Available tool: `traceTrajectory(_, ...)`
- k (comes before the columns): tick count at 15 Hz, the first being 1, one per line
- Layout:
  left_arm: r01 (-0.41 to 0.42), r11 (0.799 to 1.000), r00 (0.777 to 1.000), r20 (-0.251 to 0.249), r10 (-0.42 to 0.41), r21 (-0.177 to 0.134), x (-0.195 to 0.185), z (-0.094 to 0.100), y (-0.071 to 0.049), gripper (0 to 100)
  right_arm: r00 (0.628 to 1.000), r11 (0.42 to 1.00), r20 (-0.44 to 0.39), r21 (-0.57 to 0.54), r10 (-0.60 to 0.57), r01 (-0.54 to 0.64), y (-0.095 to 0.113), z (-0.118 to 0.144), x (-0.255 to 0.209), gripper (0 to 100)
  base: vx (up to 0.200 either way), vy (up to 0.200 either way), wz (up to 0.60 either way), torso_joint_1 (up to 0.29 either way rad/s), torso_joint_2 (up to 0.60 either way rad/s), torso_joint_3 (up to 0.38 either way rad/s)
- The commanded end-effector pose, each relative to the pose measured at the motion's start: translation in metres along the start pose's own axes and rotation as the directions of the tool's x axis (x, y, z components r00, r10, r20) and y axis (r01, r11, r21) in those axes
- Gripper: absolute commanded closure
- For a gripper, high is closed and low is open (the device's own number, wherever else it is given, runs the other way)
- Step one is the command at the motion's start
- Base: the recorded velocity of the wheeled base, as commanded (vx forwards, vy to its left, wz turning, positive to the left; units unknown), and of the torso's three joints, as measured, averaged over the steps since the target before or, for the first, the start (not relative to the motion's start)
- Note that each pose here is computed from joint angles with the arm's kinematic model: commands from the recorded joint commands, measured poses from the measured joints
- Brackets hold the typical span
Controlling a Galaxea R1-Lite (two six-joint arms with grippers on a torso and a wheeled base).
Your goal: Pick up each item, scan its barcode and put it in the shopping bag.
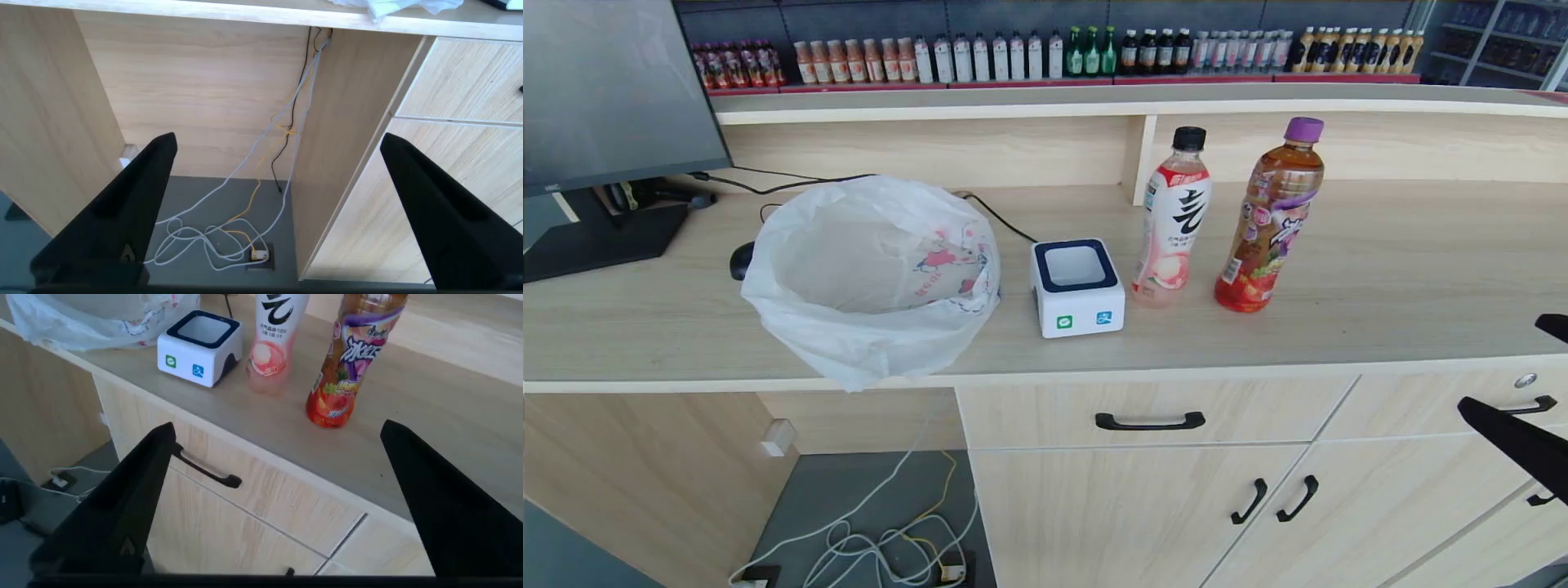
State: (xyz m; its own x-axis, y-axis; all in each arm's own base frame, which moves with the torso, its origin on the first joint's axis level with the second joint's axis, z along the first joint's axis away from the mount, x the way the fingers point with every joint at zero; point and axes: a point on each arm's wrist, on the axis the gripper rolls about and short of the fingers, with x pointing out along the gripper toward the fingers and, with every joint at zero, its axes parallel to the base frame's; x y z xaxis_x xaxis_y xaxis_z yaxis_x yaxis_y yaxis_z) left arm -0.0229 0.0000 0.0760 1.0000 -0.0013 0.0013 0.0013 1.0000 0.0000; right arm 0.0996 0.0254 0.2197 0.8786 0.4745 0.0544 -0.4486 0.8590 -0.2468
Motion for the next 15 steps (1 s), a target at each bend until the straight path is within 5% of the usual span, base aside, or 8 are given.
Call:
traceTrajectory(1,0.0,1.0,1.0,0.0,0.0,0.0,0.0,0.0,0.0,0,0.996,0.996,-0.002,0.033,0.088,-0.088,-0.004,-0.023,0.082,0,0.0,0.0,0.0,0.0,0.0,0.0)
traceTrajectory(6,0.0,1.0,1.0,0.0,0.0,0.0,0.0,0.0,0.0,0,0.991,0.994,0.134,0.109,-0.022,0.008,-0.01,-0.021,0.124,0,0.0,0.0,0.0,0.0,0.0,0.0)
traceTrajectory(8,-0.001,1.0,1.0,0.0,0.001,0.0,0.0,0.0,0.0,0,0.974,0.964,0.178,0.248,-0.143,0.096,0.013,-0.01,0.145,0,0.0,0.0,0.0,0.0,0.0,0.0)
traceTrajectory(15,0.0,1.0,1.0,0.0,0.0,0.0,0.0,0.0,0.0,0,0.957,0.938,0.113,0.257,-0.267,0.231,0.041,-0.022,0.18,0,0.0,0.0,0.0,0.0,0.0,0.0)
